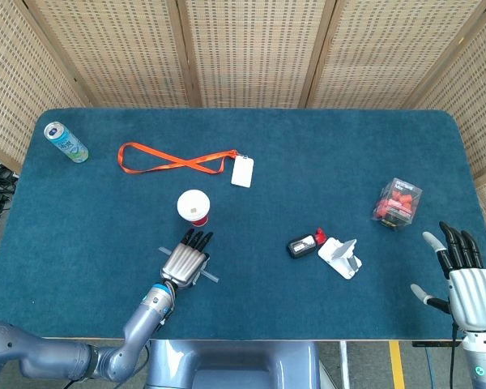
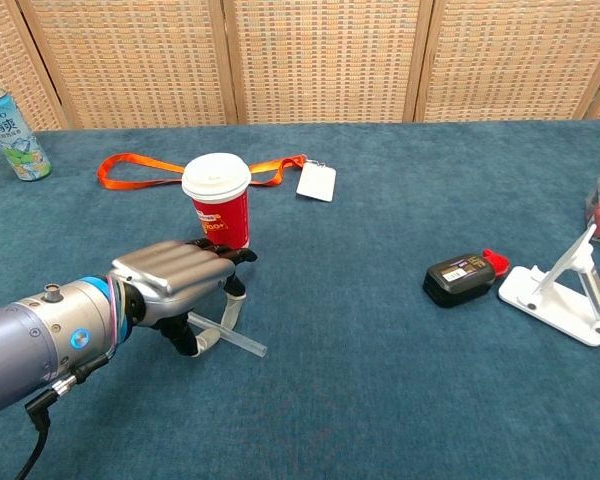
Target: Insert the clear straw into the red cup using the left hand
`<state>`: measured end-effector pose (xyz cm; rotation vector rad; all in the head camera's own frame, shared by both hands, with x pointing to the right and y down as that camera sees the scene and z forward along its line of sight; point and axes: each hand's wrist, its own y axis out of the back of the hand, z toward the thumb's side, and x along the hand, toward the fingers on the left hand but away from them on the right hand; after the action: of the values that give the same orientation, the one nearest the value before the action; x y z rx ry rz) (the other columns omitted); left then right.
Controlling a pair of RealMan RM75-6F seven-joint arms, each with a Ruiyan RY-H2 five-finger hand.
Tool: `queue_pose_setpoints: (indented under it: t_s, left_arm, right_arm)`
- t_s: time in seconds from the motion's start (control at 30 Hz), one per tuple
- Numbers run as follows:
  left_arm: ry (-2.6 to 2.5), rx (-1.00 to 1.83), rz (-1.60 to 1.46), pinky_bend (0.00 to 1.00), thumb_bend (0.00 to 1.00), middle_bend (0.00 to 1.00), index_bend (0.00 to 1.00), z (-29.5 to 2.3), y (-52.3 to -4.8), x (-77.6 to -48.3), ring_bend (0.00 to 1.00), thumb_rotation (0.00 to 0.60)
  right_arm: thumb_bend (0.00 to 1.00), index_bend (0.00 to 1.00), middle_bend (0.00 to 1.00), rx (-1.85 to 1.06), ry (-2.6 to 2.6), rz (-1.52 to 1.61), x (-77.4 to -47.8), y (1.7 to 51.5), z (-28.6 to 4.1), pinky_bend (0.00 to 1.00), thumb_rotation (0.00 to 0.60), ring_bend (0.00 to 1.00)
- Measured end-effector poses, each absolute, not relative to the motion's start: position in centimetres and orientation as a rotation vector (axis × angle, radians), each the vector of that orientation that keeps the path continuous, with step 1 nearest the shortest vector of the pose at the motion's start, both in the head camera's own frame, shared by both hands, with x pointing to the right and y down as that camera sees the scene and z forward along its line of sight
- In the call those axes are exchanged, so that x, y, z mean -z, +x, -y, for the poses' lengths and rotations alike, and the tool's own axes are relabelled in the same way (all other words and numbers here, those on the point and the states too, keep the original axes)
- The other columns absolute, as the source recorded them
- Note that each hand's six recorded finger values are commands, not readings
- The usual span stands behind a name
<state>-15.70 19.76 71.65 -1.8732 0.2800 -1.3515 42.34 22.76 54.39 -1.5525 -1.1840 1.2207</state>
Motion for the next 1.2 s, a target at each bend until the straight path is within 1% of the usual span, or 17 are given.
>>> queue_pose_setpoints:
  t_s: [0.33, 0.57, 0.87, 0.97, 1.2]
  left_arm:
    - [-1.885, 1.342, -0.301, 0.0, 0.47, 0.0, 0.56, -19.6, -15.7, -71.2, 0.0, 0.6]
    - [-1.947, 1.297, -0.367, 0.0, 0.47, 0.0, 0.56, -19.1, -14.8, -69.6, 0.0, 0.6]
    - [-2.071, 1.171, -0.469, 0.0, 0.47, 0.0, 0.56, -17.7, -12.2, -65.6, 0.0, 0.6]
    - [-2.076, 1.124, -0.523, 0.0, 0.47, 0.0, 0.56, -16.2, -11.4, -63.8, 0.0, 0.6]
    - [-2.089, 1.02, -0.668, 0.0, 0.47, 0.0, 0.57, -11.3, -10.0, -58.3, 0.0, 0.6]
  right_arm:
    - [0.06, 0.18, 0.0, -1.212, -1.55, 1.193, -54.2, 42.4, -22.7, 0.0, 0.6, 0.0]
    - [0.06, 0.18, 0.0, -1.207, -1.548, 1.202, -54.0, 42.5, -22.7, 0.0, 0.6, 0.0]
    - [0.06, 0.18, 0.0, -1.201, -1.547, 1.218, -53.7, 42.7, -22.6, 0.0, 0.6, 0.0]
    - [0.06, 0.18, 0.0, -1.205, -1.544, 1.226, -53.7, 43.0, -22.5, 0.0, 0.6, 0.0]
    - [0.06, 0.18, 0.0, -1.215, -1.543, 1.233, -53.8, 43.3, -22.4, 0.0, 0.6, 0.0]
